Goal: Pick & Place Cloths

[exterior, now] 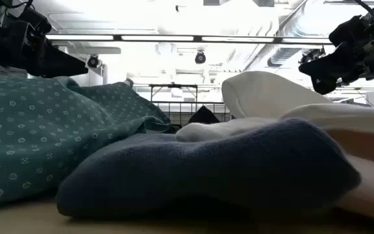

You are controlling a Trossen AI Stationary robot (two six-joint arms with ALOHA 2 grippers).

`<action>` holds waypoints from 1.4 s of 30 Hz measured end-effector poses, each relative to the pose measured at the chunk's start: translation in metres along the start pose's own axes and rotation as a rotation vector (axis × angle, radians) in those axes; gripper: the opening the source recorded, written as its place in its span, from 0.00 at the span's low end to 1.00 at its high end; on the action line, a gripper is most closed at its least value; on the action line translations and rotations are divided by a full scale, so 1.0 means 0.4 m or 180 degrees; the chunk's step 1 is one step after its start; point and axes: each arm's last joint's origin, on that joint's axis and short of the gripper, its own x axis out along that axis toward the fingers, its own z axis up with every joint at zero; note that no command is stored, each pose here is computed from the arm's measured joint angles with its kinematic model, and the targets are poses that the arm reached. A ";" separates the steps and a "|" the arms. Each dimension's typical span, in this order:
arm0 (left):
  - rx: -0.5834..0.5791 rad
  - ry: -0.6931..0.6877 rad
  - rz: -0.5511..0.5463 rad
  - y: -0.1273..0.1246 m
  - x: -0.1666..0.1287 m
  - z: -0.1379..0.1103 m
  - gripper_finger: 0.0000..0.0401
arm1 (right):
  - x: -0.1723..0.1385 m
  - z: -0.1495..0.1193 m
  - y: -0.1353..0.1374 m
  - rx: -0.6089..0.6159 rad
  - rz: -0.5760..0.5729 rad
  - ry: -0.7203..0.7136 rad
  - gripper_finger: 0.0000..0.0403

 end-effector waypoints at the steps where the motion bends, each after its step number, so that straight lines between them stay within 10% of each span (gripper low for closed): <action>1: -0.0001 0.0000 0.0000 0.000 0.000 0.000 0.45 | 0.000 0.000 0.000 0.0000 0.0001 0.0000 0.01; 42: 0.0323 -0.0035 0.0058 0.001 0.000 0.002 0.45 | 0.000 0.000 0.000 0.0000 0.0000 -0.0001 0.01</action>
